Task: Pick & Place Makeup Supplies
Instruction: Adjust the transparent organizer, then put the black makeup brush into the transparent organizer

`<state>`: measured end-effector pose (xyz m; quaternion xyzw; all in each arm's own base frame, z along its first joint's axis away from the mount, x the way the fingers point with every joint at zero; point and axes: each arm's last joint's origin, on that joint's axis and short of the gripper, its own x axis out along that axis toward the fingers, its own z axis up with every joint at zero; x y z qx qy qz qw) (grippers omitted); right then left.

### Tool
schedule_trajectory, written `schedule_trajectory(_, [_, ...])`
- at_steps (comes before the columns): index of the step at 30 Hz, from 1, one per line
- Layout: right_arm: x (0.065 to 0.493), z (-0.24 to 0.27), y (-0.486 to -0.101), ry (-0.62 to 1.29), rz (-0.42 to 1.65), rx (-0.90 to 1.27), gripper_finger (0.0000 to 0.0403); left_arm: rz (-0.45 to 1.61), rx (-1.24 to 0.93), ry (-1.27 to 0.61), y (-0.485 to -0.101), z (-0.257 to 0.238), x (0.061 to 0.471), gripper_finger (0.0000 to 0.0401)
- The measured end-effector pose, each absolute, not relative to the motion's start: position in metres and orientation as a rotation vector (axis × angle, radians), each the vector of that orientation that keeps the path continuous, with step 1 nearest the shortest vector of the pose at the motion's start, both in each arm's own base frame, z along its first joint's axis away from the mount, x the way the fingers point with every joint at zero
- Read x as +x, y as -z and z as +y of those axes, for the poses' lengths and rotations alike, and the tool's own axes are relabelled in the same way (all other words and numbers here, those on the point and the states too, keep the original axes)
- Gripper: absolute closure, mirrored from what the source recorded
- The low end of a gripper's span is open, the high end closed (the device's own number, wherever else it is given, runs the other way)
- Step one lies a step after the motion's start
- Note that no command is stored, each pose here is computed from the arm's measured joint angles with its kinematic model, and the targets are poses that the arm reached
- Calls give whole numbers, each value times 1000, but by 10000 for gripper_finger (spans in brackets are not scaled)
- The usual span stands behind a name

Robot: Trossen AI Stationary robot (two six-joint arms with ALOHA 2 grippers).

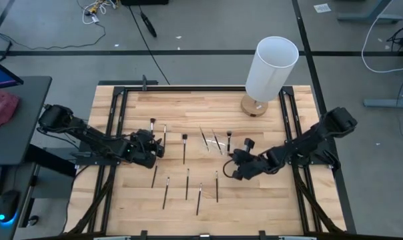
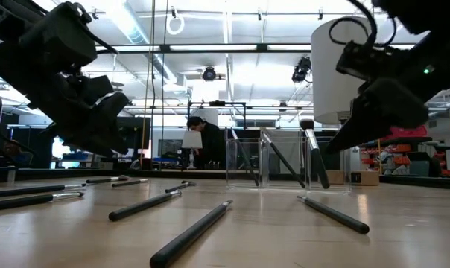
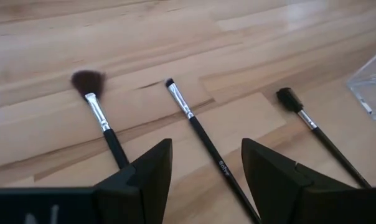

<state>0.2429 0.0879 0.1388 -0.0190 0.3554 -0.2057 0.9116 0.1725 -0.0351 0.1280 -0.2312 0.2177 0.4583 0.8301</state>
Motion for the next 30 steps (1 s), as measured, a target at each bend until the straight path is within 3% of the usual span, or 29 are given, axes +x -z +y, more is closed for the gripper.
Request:
schedule_trajectory(13, [241, 69, -136, 550, 779, -103, 397, 470, -475, -994, -128, -30, 173, 206])
schedule_trajectory(19, [240, 89, -140, 397, 756, -10, 393, 519, -506, -995, -126, -30, 170, 206])
schedule_trajectory(30, [245, 110, -151, 267, 623, -31, 390, 479, -452, -1210, -116, -7, 169, 200])
